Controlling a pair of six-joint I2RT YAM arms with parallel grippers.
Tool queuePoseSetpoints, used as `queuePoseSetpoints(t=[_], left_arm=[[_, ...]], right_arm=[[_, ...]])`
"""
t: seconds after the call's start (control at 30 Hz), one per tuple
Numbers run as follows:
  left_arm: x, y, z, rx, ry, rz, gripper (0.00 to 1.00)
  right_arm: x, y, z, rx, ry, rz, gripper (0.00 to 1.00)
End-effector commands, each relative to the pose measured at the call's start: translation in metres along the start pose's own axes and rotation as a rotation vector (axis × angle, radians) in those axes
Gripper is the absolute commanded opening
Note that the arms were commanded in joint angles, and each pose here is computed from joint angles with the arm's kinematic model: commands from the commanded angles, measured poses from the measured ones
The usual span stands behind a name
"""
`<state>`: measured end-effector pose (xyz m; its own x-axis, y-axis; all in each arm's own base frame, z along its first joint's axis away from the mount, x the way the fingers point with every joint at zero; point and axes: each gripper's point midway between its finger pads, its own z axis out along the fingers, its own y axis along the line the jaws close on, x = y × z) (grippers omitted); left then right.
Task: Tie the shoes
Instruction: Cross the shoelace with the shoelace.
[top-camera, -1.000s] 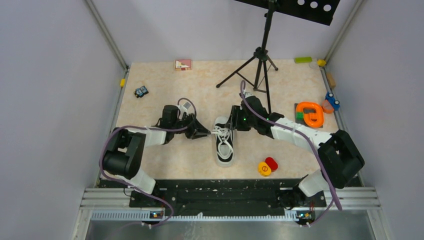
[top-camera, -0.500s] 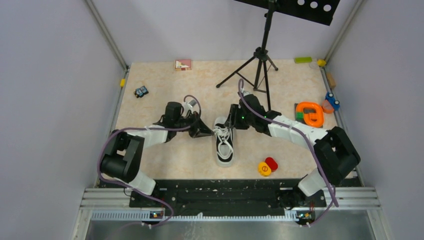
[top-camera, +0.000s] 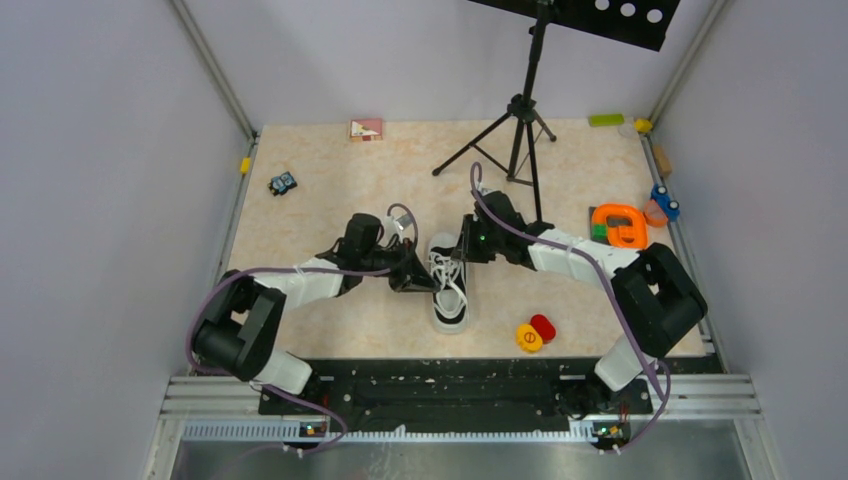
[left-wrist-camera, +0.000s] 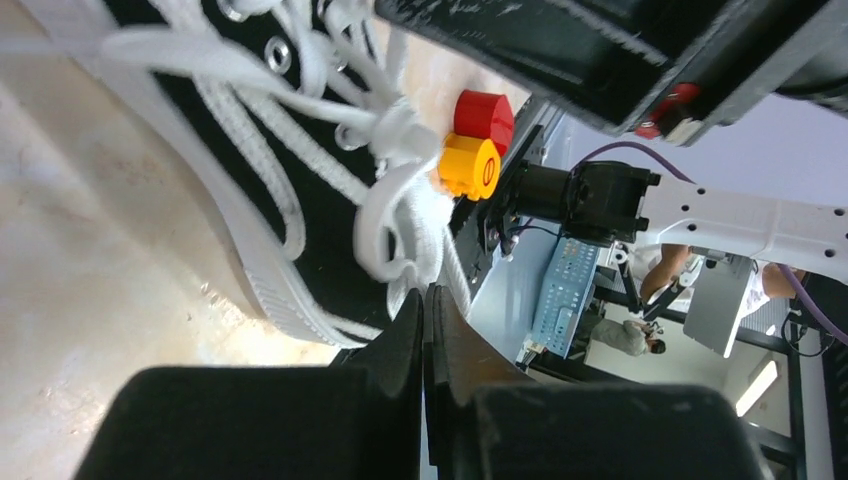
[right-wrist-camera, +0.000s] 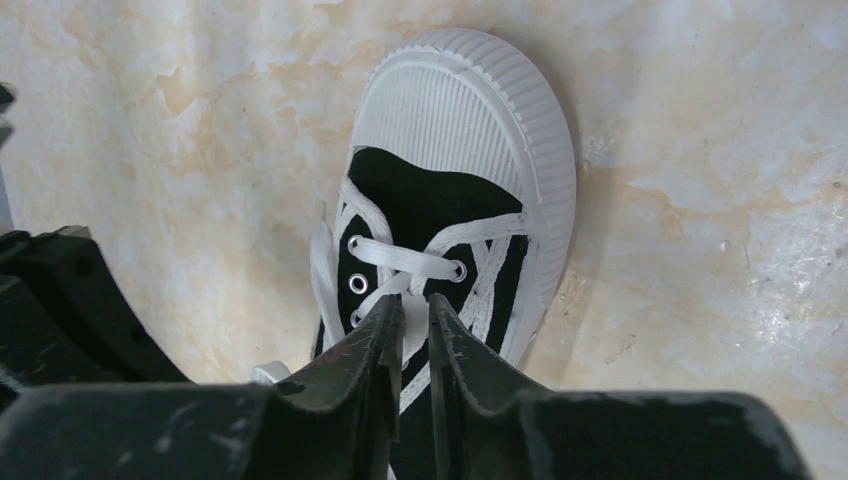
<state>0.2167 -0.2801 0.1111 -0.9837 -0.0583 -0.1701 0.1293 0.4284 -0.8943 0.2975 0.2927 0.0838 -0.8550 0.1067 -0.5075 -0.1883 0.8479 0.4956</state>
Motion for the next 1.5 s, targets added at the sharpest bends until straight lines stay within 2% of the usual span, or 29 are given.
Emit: queuePoseSetpoints(t=[0.0,0.1,0.17,0.27,0.33,0.43,0.47,0.6,0.67,0.73,0.8,0.9,0.97,1.2,1.47], left_arm=[[0.006,0.001,-0.001,0.008,-0.005,-0.002,0.04],[0.008,0.001,-0.003,-0.004,-0.007,0.004,0.26],[0.007,-0.002,-0.007,-0.016,-0.019,0.028,0.39],[0.004,-0.008,-0.016,-0.049,-0.042,0.067,0.53],[0.0,-0.012,-0.023,-0.084,-0.051,0.099,0.67],[-0.012,-0.018,-0.037,-0.119,-0.095,0.137,0.81],[-0.018,-0.021,-0.042,-0.12,-0.115,0.148,0.83],[-0.045,-0.022,-0.06,-0.17,-0.226,0.166,0.86],[-0.063,-0.008,-0.064,-0.249,-0.303,0.132,0.87],[-0.079,0.007,-0.063,-0.297,-0.356,0.088,0.93],[-0.09,0.016,-0.058,-0.305,-0.358,0.018,0.94],[-0.094,0.026,-0.041,-0.263,-0.271,-0.11,0.93],[-0.095,0.032,-0.029,-0.226,-0.245,-0.17,0.87],[-0.101,0.043,-0.013,-0.135,-0.311,-0.337,0.69],[-0.097,0.05,-0.001,-0.092,-0.299,-0.413,0.71]], right_arm=[[-0.021,0.019,-0.001,-0.067,-0.044,0.005,0.14],[-0.025,0.021,-0.005,-0.062,-0.05,0.003,0.0],[-0.026,0.021,-0.007,-0.059,-0.054,0.006,0.0],[-0.022,0.019,-0.006,-0.053,-0.044,0.011,0.0],[-0.021,0.017,-0.008,-0.047,-0.045,0.011,0.0],[-0.019,0.013,-0.009,-0.042,-0.055,0.02,0.0],[-0.019,0.013,-0.01,-0.042,-0.056,0.02,0.0],[-0.019,0.013,-0.011,-0.042,-0.06,0.021,0.0],[-0.019,0.013,-0.011,-0.043,-0.063,0.018,0.0],[-0.019,0.013,-0.012,-0.045,-0.066,0.018,0.0],[-0.02,0.013,-0.013,-0.048,-0.073,0.019,0.0],[-0.02,0.012,-0.014,-0.043,-0.077,0.019,0.0],[-0.02,0.011,-0.015,-0.038,-0.08,0.018,0.0],[-0.02,0.01,-0.017,-0.038,-0.087,0.017,0.0],[-0.019,0.011,-0.018,-0.042,-0.086,0.013,0.0]])
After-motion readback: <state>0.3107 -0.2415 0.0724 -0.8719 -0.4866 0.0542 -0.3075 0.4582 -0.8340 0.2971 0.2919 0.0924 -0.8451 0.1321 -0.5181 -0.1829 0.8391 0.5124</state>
